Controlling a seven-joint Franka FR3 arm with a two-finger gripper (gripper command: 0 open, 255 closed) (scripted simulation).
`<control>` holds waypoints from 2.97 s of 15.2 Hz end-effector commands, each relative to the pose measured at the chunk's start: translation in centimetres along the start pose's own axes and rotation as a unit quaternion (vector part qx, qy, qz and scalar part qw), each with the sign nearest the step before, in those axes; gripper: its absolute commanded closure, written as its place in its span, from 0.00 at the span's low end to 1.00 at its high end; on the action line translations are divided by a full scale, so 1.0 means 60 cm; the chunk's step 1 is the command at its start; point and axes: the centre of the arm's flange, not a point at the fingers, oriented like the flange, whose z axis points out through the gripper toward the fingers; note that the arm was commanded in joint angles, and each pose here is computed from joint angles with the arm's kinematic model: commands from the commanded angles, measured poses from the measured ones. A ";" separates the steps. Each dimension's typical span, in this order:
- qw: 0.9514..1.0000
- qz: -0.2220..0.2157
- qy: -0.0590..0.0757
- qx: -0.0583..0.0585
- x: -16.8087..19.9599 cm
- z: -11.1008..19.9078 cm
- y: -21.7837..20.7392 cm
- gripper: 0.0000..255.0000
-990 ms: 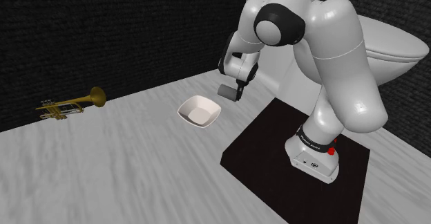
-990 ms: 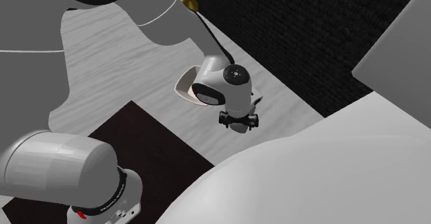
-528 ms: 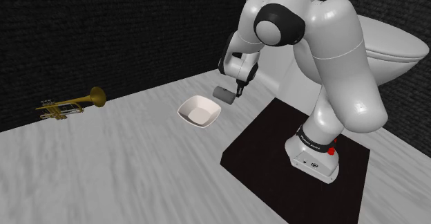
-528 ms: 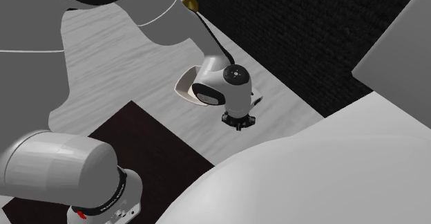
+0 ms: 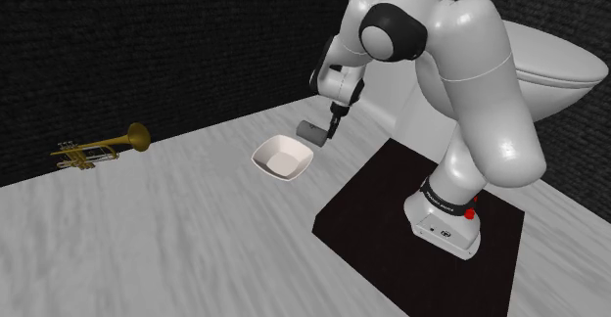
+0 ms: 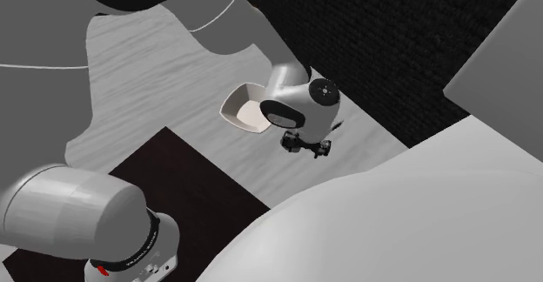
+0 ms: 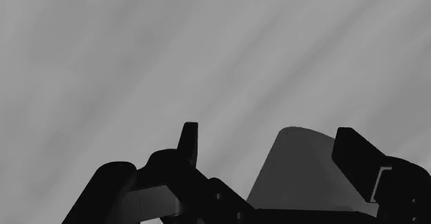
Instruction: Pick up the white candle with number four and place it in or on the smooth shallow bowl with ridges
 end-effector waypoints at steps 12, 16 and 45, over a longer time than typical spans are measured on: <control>0.918 0.175 0.068 0.350 0.125 0.077 0.165 0.00; 0.918 0.175 0.068 0.350 0.133 0.101 0.145 0.00; 0.918 0.175 0.068 0.350 0.141 -0.004 0.141 1.00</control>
